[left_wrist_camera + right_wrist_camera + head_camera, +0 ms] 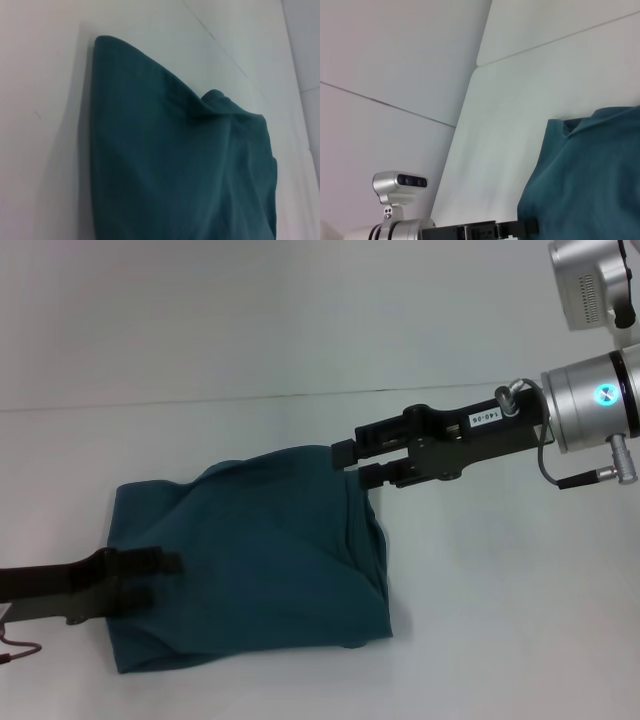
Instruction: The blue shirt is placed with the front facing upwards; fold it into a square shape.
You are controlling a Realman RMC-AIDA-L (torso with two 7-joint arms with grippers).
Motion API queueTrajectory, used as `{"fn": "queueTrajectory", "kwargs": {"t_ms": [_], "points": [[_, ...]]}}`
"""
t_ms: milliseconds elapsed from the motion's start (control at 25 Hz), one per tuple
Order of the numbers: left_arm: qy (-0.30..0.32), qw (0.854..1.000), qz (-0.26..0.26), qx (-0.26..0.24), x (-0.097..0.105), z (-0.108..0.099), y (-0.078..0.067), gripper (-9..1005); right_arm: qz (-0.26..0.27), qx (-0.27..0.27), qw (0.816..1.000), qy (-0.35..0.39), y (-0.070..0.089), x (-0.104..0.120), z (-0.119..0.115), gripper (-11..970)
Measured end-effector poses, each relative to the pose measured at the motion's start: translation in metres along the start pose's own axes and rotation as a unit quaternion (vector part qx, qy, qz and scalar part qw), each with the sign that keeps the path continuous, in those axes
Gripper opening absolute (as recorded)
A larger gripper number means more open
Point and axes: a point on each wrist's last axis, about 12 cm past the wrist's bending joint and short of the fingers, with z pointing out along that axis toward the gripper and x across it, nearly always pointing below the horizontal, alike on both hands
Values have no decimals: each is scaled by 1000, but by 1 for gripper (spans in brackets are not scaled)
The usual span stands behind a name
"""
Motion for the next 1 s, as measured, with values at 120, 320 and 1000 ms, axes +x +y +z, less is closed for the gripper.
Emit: {"fn": "queueTrajectory", "kwargs": {"t_ms": [120, 320, 1000], "points": [[-4, 1000, 1, 21, -2, -8, -4, 752, -1, 1, 1000, 0, 0, -1, -3, 674], [-37, 997, 6, 61, -7, -31, -11, 752, -1, -8, 1000, -4, 2, -4, -16, 674], [-79, 996, -29, -21, -12, 13, 9, 753, 8, -23, 999, -21, -1, -5, -38, 674]]}}
